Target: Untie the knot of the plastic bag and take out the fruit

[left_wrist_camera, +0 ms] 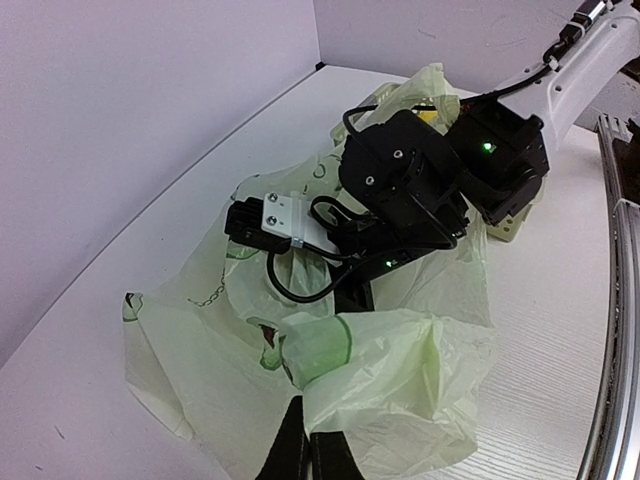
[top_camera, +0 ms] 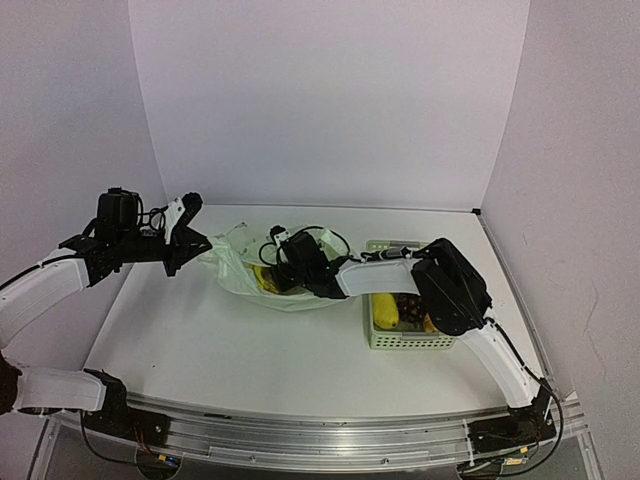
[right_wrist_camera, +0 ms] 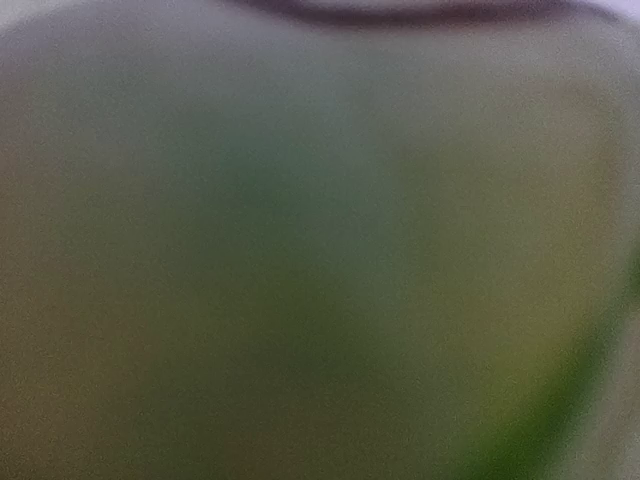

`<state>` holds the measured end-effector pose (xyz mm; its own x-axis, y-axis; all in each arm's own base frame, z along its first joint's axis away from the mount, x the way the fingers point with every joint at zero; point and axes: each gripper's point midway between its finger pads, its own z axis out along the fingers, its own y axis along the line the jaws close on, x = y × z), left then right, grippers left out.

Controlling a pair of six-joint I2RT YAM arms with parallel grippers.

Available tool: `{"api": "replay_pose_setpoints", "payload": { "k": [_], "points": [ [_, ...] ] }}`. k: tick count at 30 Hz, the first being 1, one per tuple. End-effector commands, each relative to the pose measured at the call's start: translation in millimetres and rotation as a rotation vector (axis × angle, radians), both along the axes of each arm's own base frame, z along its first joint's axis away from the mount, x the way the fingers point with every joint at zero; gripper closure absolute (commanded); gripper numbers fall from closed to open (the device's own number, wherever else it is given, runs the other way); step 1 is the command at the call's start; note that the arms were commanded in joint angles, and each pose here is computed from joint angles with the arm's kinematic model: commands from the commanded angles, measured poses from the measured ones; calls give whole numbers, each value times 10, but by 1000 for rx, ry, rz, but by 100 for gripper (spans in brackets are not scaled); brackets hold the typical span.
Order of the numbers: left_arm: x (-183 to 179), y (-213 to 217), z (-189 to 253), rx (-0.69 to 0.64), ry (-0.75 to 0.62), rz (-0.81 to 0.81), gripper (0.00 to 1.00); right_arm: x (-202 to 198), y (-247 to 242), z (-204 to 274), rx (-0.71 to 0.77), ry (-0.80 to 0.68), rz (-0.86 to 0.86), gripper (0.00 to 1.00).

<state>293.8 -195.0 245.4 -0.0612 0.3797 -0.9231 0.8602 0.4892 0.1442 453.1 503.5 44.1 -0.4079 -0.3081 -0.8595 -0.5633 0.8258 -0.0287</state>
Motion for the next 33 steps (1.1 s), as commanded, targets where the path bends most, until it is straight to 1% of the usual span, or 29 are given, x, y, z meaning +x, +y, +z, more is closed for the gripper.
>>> {"api": "replay_pose_setpoints", "payload": {
  "k": [1,4,5,9,12,18,22,24,27,29,31,33],
  "points": [
    [-3,-24,136,-20,-52,-14,100,-54,-108,95,-28,29,5,75],
    [9,-20,134,-17,-53,-9,100,-203,-61,447,38,42,75,82],
    [12,-17,132,-17,-54,-8,100,-266,-41,689,74,34,108,83],
    [40,-14,115,-12,-56,-1,100,-615,-31,1364,172,27,270,83],
    [69,-19,112,-13,-56,3,100,-866,-71,1591,232,67,369,84],
    [98,-15,116,-11,-63,11,100,-1362,-89,1697,354,250,551,83],
    [93,-12,121,-11,-65,12,100,-1594,-185,1993,450,339,662,83],
    [90,-13,117,-12,-63,11,100,-1674,-296,2270,497,338,697,83],
    [85,-14,118,-15,-63,10,100,-1632,-611,2577,551,324,663,83],
    [77,-17,119,-18,-65,7,100,-1502,-910,2699,569,287,581,83],
    [72,-21,114,-20,-65,4,100,-1253,-1282,2612,562,254,411,82],
    [69,-24,114,-23,-67,2,100,-954,-1715,2380,531,232,168,82]
  ]
}}
